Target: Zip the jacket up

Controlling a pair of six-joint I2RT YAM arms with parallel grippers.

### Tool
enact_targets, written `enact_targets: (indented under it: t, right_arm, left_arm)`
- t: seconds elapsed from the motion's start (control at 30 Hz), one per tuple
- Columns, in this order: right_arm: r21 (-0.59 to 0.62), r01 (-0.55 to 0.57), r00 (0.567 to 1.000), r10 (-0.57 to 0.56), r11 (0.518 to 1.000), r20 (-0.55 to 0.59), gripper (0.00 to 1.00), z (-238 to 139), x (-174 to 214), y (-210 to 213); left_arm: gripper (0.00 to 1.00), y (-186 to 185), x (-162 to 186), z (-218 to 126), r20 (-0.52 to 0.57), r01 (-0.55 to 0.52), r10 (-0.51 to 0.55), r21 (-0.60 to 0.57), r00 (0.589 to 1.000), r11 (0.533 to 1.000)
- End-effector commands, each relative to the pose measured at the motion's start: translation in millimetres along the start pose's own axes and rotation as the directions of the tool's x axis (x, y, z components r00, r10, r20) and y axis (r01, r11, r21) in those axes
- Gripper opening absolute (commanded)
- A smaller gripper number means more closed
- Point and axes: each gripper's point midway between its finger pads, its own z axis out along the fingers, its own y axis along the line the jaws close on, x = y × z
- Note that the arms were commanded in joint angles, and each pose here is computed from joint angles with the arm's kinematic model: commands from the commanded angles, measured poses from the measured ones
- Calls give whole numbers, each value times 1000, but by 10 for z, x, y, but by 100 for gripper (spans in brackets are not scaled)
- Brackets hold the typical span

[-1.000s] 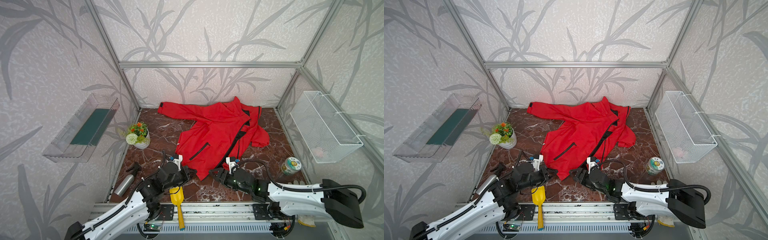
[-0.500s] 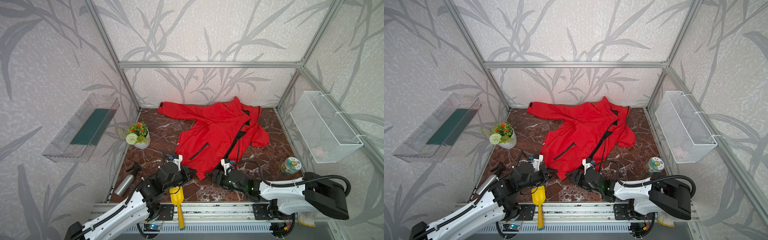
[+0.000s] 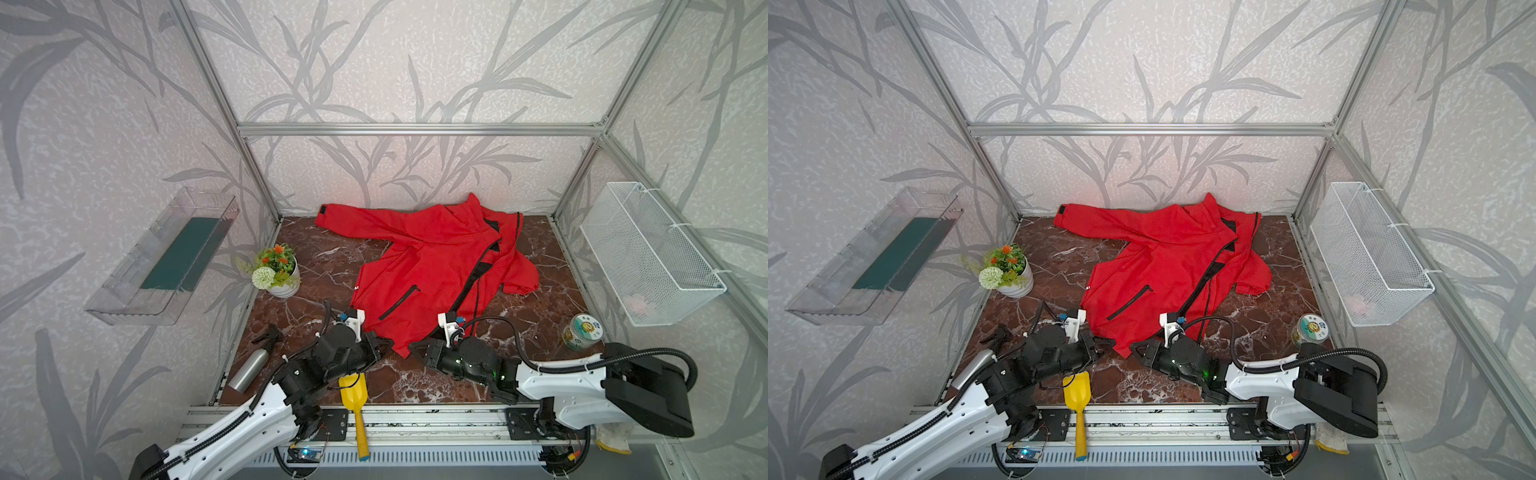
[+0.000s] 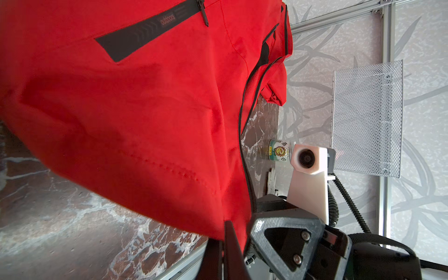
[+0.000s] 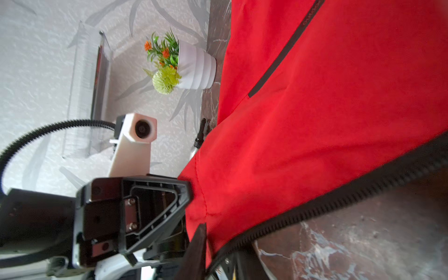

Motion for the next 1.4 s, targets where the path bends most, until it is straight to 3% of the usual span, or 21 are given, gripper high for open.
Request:
enact_targets:
  t: [0.0, 0.1, 0.6, 1.37]
  right_arm:
    - [-24, 15, 999, -14, 1000, 32, 7, -37, -48, 71]
    - [-23, 24, 999, -24, 999, 35, 0, -66, -62, 102]
    - [-81, 77, 993, -69, 994, 94, 0, -242, -193, 329]
    - [-140, 95, 995, -88, 986, 53, 0, 86, -206, 503]
  left_arm:
    - [0, -38, -8, -22, 1, -5, 5, 4, 1000, 1000]
    - [0, -22, 6, -5, -6, -3, 3, 3, 1000, 1000]
    - [0, -15, 11, 3, -7, 2, -2, 4, 1000, 1000]
    - [0, -168, -6, 5, -15, -13, 14, 37, 1000, 999]
